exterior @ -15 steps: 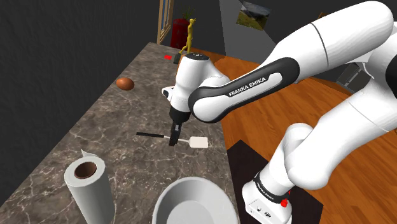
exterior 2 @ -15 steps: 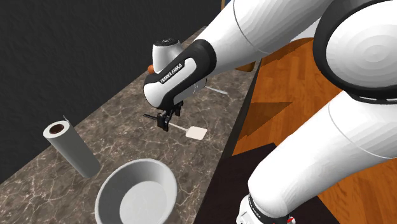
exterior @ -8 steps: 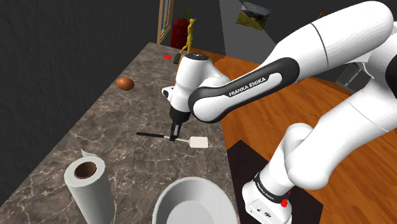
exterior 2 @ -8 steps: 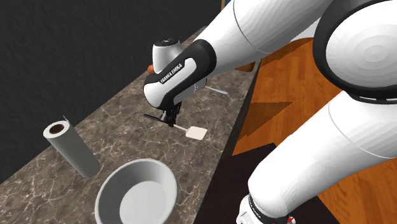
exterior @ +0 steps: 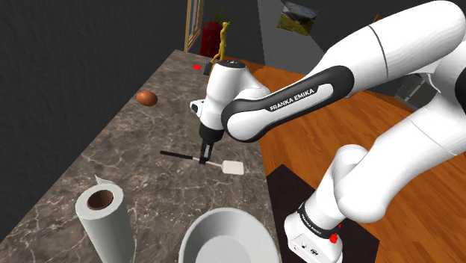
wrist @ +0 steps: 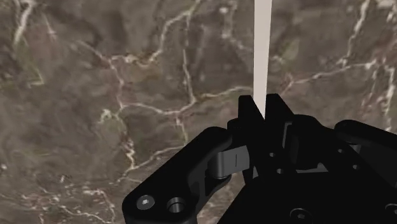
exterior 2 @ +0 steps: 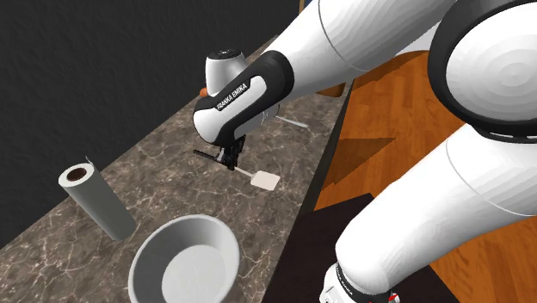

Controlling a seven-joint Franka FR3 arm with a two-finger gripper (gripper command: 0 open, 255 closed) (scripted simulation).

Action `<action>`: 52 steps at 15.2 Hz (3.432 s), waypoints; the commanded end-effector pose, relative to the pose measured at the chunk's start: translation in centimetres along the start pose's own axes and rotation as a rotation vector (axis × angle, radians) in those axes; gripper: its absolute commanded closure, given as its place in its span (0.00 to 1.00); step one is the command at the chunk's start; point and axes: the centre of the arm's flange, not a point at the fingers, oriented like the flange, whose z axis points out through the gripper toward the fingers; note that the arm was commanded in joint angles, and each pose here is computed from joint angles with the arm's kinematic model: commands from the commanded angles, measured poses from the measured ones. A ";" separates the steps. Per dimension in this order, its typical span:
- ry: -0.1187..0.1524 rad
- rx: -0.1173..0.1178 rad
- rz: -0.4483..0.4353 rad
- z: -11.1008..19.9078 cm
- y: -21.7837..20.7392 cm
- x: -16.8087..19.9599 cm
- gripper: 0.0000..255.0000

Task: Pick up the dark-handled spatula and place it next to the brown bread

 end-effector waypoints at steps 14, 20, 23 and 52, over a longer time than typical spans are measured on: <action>0.000 0.000 0.000 -7.8 0.0 0.5 1.00; 0.000 0.000 0.000 -11.0 0.0 0.7 1.00; 0.000 0.000 0.000 -12.5 0.0 0.8 1.00; 0.000 0.000 0.000 -21.9 12.7 4.8 1.00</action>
